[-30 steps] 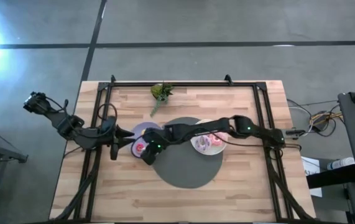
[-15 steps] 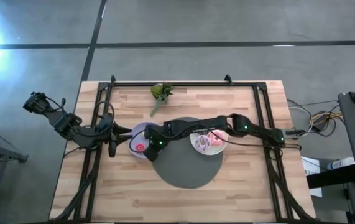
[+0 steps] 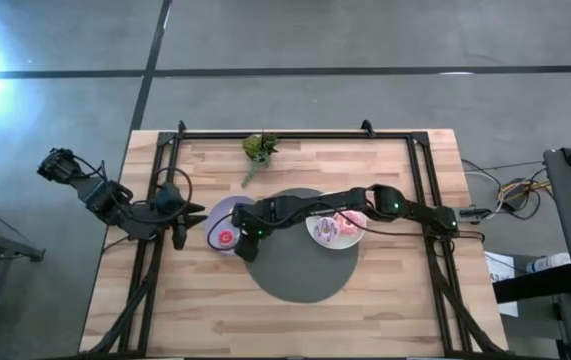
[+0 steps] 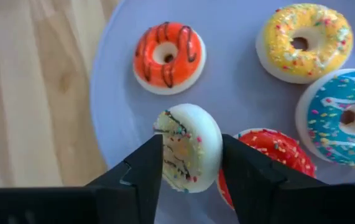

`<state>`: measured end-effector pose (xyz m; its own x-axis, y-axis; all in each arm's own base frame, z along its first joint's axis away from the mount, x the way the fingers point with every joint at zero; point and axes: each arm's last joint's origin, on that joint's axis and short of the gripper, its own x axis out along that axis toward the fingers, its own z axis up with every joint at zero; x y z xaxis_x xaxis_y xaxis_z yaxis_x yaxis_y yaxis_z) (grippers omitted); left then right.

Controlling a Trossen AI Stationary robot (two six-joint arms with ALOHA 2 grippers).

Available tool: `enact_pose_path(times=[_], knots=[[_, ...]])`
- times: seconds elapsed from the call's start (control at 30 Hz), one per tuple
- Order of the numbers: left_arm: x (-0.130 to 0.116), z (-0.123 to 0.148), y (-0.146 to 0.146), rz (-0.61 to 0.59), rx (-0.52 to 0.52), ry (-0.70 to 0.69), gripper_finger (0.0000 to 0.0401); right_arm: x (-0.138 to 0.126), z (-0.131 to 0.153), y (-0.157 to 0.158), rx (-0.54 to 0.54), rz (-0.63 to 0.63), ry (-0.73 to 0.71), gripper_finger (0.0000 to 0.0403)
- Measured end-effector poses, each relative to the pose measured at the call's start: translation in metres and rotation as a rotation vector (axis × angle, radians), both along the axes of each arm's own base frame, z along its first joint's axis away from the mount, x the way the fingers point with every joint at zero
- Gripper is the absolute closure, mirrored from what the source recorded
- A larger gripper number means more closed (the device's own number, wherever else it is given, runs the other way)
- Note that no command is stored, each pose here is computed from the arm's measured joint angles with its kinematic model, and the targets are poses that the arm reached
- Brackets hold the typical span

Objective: Pick & Place donuts
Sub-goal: Put the small white donut on the purple plate, then return to Home Position

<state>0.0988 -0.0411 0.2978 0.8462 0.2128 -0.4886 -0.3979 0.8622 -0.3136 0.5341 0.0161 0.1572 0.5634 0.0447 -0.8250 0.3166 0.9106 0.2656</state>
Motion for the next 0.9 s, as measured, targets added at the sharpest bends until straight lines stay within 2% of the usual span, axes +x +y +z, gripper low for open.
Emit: enact_pose_path(times=[0.33,0.47,0.6,0.73,0.9], knots=[[-0.011,-0.002,0.007,0.014,0.007,0.03,0.0289,-0.007,0.025,0.008,-0.087,0.118,-0.017,0.0239],[-0.012,-0.002,0.008,0.015,0.005,0.026,0.0289,-0.013,0.032,0.007,-0.207,0.102,0.025,0.0239],[-0.013,-0.003,0.008,0.016,0.009,0.032,0.0289,-0.02,0.055,0.008,-0.288,0.107,0.005,0.0239],[-0.013,-0.002,0.009,0.022,-0.001,0.027,0.0289,-0.028,0.079,0.009,-0.261,0.183,-0.042,0.0239],[-0.012,-0.018,0.007,0.019,-0.03,0.029,0.0289,-0.041,0.078,0.015,-0.149,0.219,-0.043,0.0243]])
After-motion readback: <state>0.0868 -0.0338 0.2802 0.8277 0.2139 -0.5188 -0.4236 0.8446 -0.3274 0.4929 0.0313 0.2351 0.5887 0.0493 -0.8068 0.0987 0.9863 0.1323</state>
